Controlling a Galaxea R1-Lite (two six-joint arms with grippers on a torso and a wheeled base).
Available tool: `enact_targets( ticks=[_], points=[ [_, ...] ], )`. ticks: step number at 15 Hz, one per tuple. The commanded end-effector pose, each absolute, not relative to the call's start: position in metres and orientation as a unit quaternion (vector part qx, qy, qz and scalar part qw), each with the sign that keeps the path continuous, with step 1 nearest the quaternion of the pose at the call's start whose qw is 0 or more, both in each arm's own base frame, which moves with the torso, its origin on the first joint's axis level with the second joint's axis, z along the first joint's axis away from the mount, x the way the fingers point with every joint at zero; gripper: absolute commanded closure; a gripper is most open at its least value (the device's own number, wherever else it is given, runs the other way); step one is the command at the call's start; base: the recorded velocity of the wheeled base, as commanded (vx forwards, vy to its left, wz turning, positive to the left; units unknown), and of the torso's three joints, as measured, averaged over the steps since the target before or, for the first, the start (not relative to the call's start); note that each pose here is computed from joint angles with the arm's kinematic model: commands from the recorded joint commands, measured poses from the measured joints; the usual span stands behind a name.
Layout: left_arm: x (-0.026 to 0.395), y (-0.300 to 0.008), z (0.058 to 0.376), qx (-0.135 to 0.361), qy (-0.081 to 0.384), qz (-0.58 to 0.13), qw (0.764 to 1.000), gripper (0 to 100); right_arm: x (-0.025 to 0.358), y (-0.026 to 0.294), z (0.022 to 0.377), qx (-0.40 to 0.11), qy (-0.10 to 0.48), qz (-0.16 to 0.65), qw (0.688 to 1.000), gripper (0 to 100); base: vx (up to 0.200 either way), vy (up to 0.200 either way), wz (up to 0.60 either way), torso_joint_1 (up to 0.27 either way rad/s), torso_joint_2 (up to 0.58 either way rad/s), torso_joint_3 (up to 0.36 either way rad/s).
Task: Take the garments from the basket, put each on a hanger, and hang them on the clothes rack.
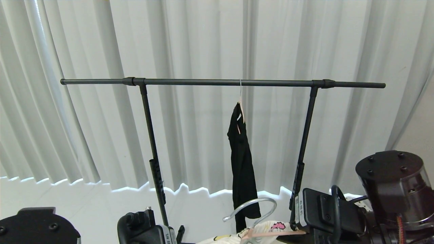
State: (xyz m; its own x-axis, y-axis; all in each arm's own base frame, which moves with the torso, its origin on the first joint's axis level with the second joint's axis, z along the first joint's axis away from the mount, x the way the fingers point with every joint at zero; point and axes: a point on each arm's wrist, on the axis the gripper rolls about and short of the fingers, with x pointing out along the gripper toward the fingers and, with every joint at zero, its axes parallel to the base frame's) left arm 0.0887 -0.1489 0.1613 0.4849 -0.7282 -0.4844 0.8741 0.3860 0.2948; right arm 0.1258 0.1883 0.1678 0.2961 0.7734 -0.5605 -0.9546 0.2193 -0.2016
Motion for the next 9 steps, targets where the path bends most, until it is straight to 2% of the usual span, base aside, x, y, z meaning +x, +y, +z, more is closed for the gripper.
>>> enact_targets(
  ticks=[1,4,9],
  points=[
    [0.090,-0.152,0.160,0.263,0.144,-0.487,0.820,0,0.126,0.189,0.170,-0.258,0.163,0.569,0.764,100,0.000,0.000,0.00,0.000,0.00,0.000],
    [0.091,-0.152,0.164,0.258,0.139,-0.485,0.824,0,0.128,0.182,0.175,-0.254,0.156,0.558,0.774,100,0.000,0.000,0.00,0.000,0.00,0.000],
    [0.107,-0.134,0.164,0.235,0.126,-0.429,0.863,0,0.137,0.149,0.180,-0.264,0.141,0.512,0.805,100,0.000,0.000,0.00,0.000,0.00,0.000]
  ],
)
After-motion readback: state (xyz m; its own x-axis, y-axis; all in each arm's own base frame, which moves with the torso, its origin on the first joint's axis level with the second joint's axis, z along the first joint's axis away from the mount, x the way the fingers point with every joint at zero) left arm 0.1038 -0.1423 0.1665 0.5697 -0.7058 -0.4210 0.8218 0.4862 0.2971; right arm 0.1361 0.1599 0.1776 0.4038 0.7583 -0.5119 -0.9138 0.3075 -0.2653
